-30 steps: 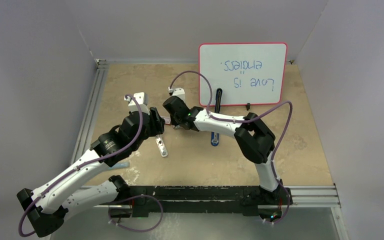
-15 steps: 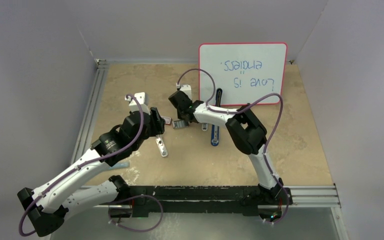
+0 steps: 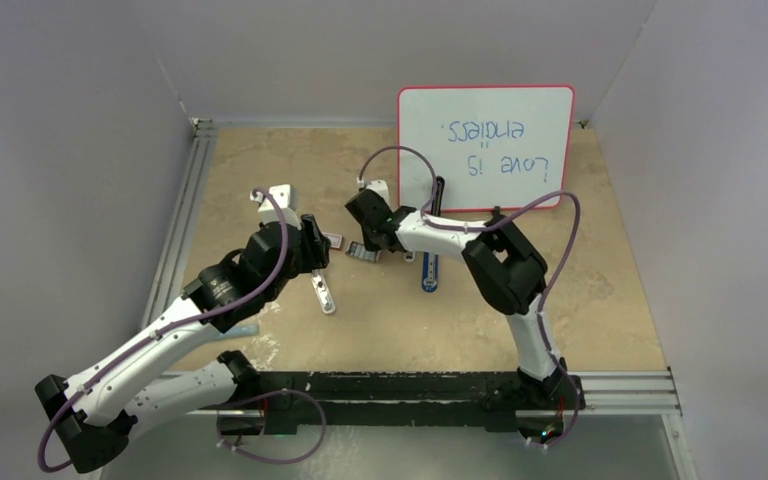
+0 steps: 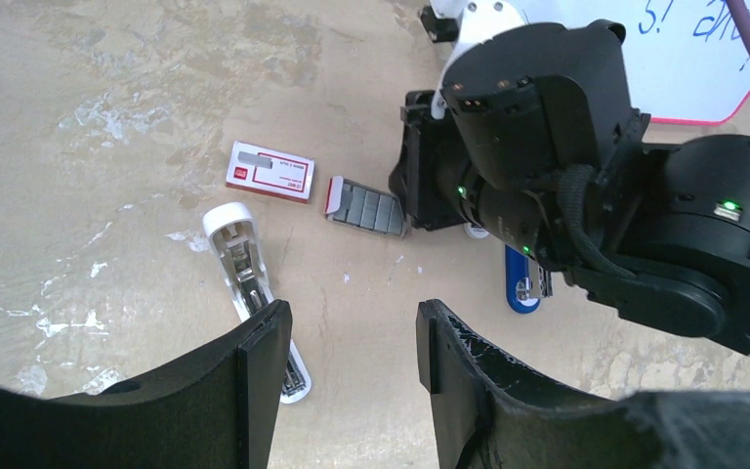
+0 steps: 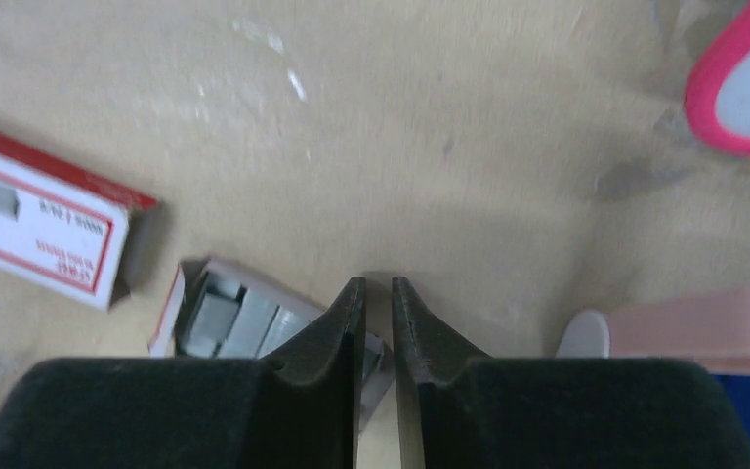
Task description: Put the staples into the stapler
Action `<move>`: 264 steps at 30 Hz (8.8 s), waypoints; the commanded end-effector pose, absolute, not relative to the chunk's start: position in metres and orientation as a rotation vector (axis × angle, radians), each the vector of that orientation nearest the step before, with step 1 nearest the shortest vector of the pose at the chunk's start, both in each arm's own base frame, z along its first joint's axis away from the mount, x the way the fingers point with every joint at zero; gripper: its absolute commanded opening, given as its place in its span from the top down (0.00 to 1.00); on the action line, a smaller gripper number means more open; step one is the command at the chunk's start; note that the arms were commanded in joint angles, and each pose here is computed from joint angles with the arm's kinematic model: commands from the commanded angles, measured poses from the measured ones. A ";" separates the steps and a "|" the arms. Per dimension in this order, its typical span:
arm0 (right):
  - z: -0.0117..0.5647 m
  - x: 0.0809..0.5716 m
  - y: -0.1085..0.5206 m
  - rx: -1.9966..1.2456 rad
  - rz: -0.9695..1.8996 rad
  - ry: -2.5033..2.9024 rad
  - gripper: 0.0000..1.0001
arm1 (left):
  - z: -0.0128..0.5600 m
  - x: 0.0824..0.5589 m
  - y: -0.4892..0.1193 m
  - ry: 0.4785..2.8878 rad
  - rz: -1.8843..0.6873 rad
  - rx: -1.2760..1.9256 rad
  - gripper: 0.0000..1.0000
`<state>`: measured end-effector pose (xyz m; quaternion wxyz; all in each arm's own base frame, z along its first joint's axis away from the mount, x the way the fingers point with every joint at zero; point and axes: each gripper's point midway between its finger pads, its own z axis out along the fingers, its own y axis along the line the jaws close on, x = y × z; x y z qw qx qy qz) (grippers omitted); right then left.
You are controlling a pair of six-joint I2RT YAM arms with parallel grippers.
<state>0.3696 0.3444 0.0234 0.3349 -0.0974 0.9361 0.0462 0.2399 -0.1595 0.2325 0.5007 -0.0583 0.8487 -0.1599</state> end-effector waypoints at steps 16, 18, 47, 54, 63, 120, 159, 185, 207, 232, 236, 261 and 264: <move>0.098 0.350 0.348 -0.236 0.256 2.315 0.75 | 0.231 0.245 -0.149 2.029 -0.326 -0.197 0.50; 0.113 0.349 0.359 -0.276 0.307 2.278 0.73 | 0.232 0.244 -0.143 2.024 -0.303 -0.216 0.50; 0.069 0.342 0.387 -0.507 0.261 2.283 0.71 | 0.220 0.247 -0.131 2.039 -0.185 -0.251 0.50; 0.065 0.349 0.395 -0.521 0.255 2.280 0.66 | 0.218 0.248 -0.129 2.040 -0.167 -0.255 0.50; 0.062 0.351 0.398 -0.522 0.252 2.285 0.69 | 0.216 0.249 -0.130 2.046 -0.158 -0.254 0.50; 0.052 0.348 0.392 -0.451 0.263 2.288 0.64 | 0.214 0.248 -0.131 2.054 -0.157 -0.252 0.50; 0.089 0.341 0.384 -0.358 0.352 2.219 0.88 | 0.212 0.249 -0.132 2.061 -0.154 -0.247 0.50; 0.056 0.342 0.393 -0.364 0.298 2.253 0.68 | 0.211 0.249 -0.132 2.062 -0.148 -0.247 0.50; 0.043 0.347 0.395 -0.350 0.262 2.265 0.64 | 0.210 0.250 -0.132 2.066 -0.142 -0.246 0.50; 0.030 0.347 0.393 -0.357 0.252 2.272 0.73 | 0.208 0.250 -0.132 2.069 -0.136 -0.243 0.50; 0.030 0.346 0.390 -0.353 0.242 2.273 0.74 | 0.208 0.250 -0.133 2.070 -0.138 -0.242 0.50; 0.096 0.300 0.369 -0.584 0.322 2.363 0.76 | 0.214 0.248 -0.134 2.060 -0.172 -0.246 0.50; 0.103 0.283 0.351 -0.675 0.305 2.374 0.76 | 0.217 0.246 -0.133 2.053 -0.195 -0.254 0.50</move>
